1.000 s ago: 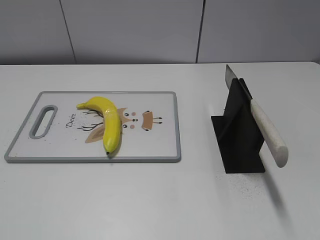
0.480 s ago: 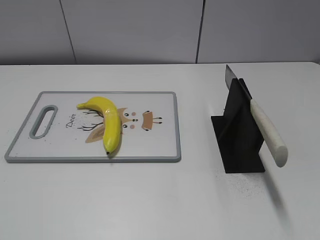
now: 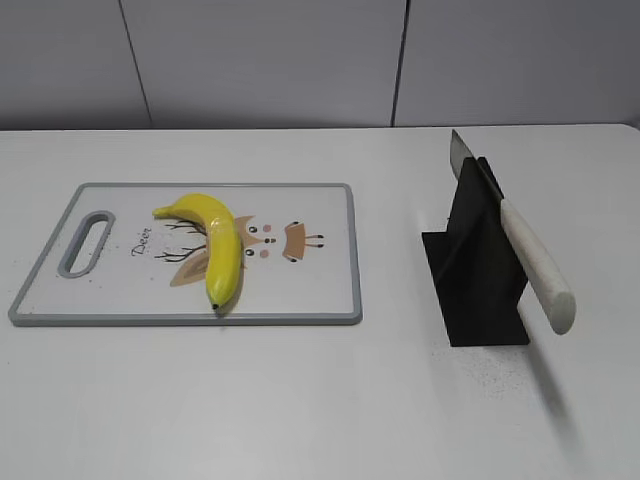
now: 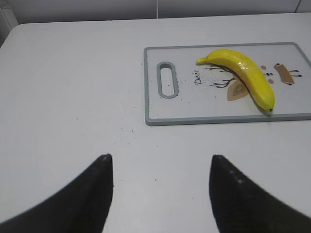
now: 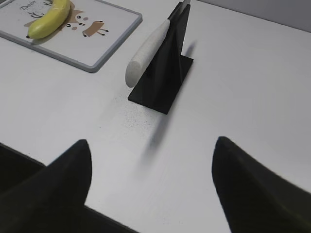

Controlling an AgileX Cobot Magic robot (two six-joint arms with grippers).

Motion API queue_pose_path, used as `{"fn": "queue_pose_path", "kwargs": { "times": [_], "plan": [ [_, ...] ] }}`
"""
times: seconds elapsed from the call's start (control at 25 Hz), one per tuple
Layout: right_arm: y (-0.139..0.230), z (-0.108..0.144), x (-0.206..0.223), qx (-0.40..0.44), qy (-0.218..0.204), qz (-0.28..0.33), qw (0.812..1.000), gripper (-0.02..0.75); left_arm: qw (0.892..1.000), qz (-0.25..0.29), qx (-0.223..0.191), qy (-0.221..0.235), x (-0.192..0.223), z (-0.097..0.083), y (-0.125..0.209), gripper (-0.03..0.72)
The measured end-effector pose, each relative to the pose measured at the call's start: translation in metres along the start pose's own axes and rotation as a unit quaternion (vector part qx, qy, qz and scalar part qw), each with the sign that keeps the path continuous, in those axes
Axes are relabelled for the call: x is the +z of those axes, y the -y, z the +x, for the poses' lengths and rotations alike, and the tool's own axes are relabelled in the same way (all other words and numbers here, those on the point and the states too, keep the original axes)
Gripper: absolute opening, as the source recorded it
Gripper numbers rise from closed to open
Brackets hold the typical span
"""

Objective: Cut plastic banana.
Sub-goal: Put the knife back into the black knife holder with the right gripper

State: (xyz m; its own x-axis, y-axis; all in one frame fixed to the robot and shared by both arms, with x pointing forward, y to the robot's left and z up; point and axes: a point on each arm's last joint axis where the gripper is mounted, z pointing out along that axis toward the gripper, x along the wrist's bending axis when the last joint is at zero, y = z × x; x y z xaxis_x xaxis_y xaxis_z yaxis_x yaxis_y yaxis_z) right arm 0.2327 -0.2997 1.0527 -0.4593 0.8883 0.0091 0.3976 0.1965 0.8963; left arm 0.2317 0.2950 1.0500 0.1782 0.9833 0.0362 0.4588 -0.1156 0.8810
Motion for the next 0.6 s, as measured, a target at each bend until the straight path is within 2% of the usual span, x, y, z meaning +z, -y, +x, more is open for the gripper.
{"fn": "queue_pose_path", "kwargs": {
  "times": [0.16, 0.48, 0.6],
  "plan": [
    [0.0, 0.0004, 0.0, 0.009, 0.017, 0.0, 1.0, 0.582, 1.0, 0.0, 0.0, 0.0, 0.0, 0.0, 0.0, 0.589],
    [-0.0004, 0.0015, 0.0009, 0.062, 0.123, -0.002, 0.99, 0.581, 1.0, 0.0, 0.0, -0.001, 0.0, 0.0, 0.0, 0.589],
    [-0.0005, 0.0018, 0.0011, 0.074, 0.148, -0.002, 0.986, 0.581, 1.0, 0.0, 0.0, -0.001, 0.0, 0.0, 0.0, 0.589]
  ]
}}
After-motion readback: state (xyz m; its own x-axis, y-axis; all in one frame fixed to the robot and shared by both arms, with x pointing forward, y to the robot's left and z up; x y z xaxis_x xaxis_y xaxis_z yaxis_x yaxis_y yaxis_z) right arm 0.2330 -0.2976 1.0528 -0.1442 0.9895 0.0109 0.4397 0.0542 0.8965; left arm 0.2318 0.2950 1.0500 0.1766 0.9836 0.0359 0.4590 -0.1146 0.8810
